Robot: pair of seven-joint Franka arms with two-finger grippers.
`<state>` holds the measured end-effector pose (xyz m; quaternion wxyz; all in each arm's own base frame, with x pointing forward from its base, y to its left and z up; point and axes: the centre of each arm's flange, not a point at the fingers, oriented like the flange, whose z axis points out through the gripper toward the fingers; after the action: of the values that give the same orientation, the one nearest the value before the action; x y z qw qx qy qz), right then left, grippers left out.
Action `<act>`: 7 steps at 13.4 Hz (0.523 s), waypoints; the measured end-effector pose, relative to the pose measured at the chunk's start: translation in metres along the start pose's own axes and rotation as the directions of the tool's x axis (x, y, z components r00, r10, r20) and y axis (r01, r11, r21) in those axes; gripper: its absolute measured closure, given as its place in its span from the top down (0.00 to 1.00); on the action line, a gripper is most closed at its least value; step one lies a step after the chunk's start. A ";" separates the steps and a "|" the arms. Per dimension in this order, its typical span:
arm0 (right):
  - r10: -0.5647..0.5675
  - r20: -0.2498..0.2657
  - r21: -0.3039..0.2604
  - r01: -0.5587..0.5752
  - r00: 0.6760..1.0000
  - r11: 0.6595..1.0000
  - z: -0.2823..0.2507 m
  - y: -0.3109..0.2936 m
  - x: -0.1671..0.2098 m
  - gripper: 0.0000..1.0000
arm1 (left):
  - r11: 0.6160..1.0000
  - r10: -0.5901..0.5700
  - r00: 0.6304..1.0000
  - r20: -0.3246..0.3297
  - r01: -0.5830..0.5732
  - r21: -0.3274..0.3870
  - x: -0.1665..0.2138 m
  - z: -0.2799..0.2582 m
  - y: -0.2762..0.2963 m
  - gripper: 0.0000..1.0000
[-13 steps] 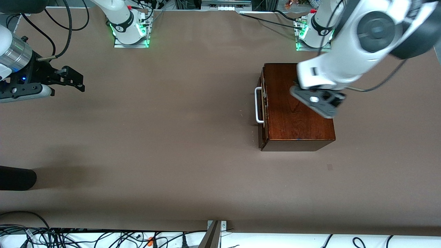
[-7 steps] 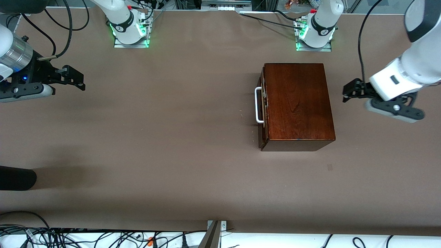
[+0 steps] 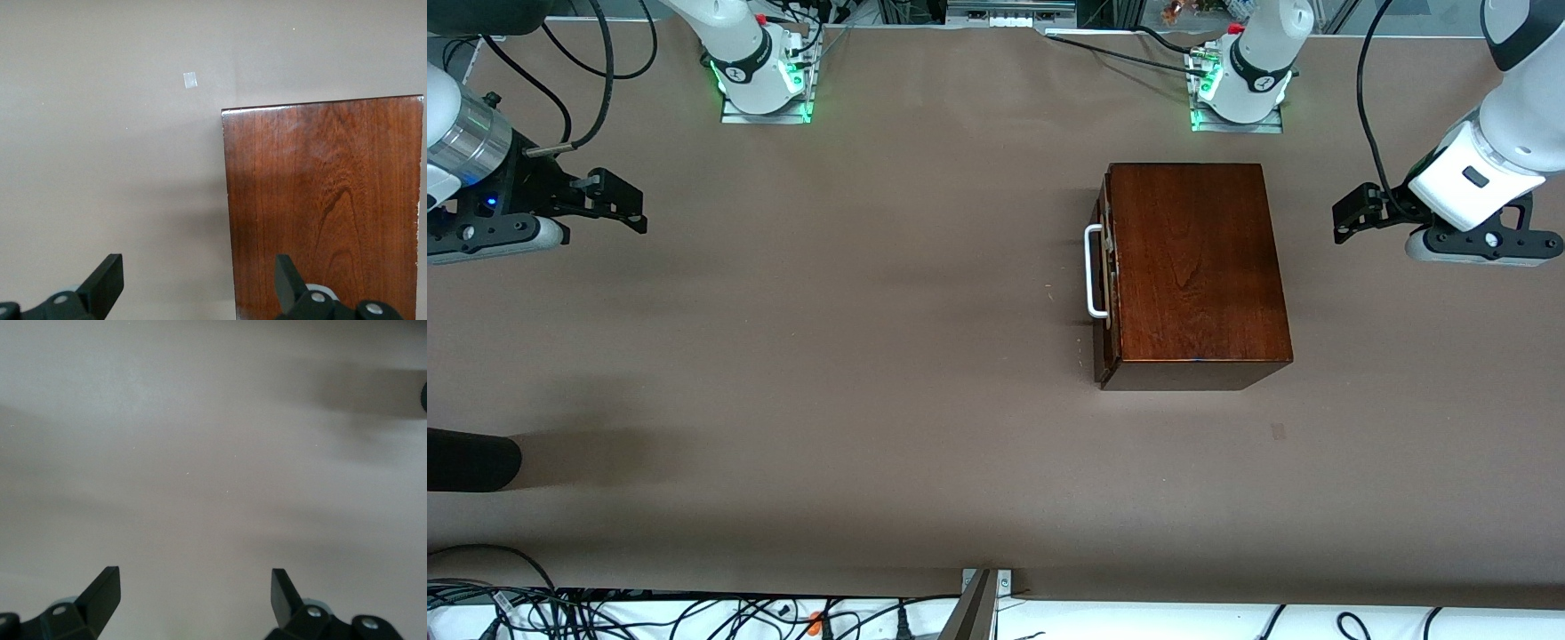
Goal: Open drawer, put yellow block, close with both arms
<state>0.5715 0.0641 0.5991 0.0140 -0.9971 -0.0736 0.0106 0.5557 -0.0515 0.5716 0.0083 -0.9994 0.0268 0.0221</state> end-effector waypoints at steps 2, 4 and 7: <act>0.000 0.000 0.000 0.000 1.000 1.000 0.000 0.000 0.000 1.00 | 1.000 0.003 1.000 0.001 -0.003 0.000 0.001 0.001 -0.005 1.00; 0.000 0.001 0.000 0.000 1.000 1.000 0.000 0.000 0.000 1.00 | 1.000 -0.001 1.000 -0.001 0.001 -0.001 0.003 0.003 -0.011 1.00; 0.001 0.001 0.000 -0.001 1.000 1.000 0.000 0.001 0.000 1.00 | 1.000 0.007 1.000 -0.008 -0.007 -0.001 0.004 0.002 -0.007 1.00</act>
<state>0.5715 0.0634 0.5990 0.0140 -0.9972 -0.0729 0.0111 0.5596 -0.0442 0.5691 0.0076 -0.9993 0.0305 0.0184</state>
